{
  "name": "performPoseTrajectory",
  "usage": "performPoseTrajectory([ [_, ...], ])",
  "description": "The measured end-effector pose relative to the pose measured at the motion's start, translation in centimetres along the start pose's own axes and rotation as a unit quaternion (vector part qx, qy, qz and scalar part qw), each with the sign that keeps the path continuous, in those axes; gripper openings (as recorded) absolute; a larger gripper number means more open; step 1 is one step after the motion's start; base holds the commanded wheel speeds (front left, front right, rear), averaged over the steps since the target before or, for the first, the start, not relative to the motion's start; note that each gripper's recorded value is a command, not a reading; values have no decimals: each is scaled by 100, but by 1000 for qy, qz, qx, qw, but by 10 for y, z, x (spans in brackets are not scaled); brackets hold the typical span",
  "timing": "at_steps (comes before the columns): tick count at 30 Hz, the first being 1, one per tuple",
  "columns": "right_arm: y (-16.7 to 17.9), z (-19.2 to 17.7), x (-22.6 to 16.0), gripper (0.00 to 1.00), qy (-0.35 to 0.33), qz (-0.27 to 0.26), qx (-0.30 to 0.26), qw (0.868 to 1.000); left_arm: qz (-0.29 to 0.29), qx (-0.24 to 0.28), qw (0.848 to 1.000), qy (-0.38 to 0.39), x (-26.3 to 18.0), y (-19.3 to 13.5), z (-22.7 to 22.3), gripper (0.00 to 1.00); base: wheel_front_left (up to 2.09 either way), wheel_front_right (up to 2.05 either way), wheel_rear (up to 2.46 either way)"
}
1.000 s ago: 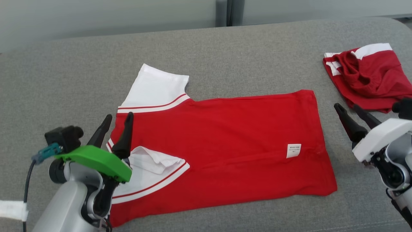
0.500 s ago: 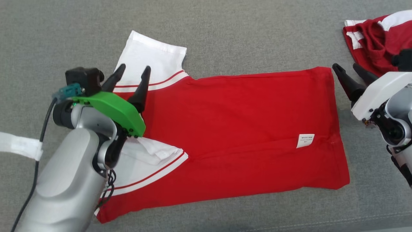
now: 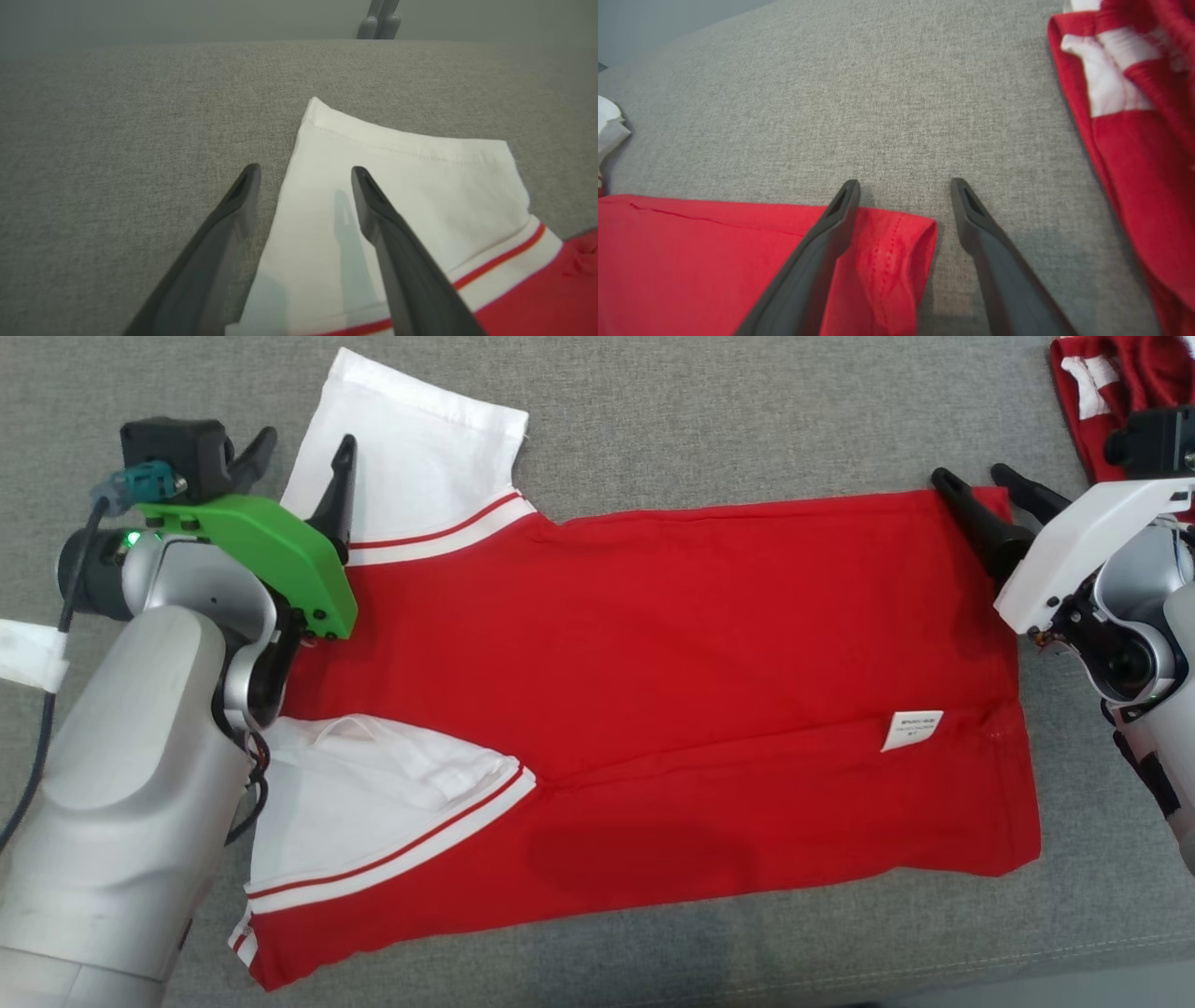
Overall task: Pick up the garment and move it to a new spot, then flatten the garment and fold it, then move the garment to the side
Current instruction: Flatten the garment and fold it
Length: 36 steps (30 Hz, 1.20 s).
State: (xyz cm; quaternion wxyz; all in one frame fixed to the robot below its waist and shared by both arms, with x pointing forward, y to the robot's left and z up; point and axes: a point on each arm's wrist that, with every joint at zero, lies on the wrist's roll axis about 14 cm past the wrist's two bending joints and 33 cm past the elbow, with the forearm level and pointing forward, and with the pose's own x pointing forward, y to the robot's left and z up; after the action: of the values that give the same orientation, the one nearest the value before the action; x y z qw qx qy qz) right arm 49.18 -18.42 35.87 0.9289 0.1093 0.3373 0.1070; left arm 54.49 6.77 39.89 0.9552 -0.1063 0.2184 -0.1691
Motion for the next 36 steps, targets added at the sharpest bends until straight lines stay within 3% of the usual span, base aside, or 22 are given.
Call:
performPoseTrajectory([
  [20, -2, -6, 6, 96, 22, 3, -6, 1000, 1, 39, 998, 46, 45, -2, -4, 100, 0, 0, 0],
  [21, -2, -6, 6, 95, 23, 3, -6, 1000, 1, 38, 998, 46, 46, -2, -4, 86, 0, 0, 0],
  [22, -3, -6, 7, 95, 23, 3, -6, 1000, 0, 39, 998, 47, 47, -3, -4, 52, 0, 0, 0],
  [23, -3, -6, 7, 93, 24, 4, -6, 1000, -1, 41, 998, 49, 48, -4, -5, 37, 0, 0, 0],
  [24, -3, -6, 7, 92, 25, 3, -6, 1000, -2, 45, 998, 50, 48, -5, -6, 12, 0, 0, 0],
  [25, -4, -6, 7, 88, 25, 2, -6, 1000, -4, 49, 997, 51, 48, -7, -7, 0, 0, 0, 0],
  [28, -7, -7, 7, 68, 25, -3, -5, 1000, -12, 54, 997, 50, 48, -9, -5, 0, 0, 0, 0],
  [29, -8, -7, 7, 55, 24, -4, -4, 1000, -15, 57, 997, 48, 48, -10, -4, 0, 0, 0, 0],
  [30, -9, -7, 7, 51, 24, -6, -3, 1000, -16, 58, 997, 46, 48, -11, -2, 0, 0, 0, 0],
  [36, -8, -7, 5, 48, 22, -7, -3, 1000, -27, 65, 997, 23, 43, -14, 14, 0, 0, 0, 0],
])
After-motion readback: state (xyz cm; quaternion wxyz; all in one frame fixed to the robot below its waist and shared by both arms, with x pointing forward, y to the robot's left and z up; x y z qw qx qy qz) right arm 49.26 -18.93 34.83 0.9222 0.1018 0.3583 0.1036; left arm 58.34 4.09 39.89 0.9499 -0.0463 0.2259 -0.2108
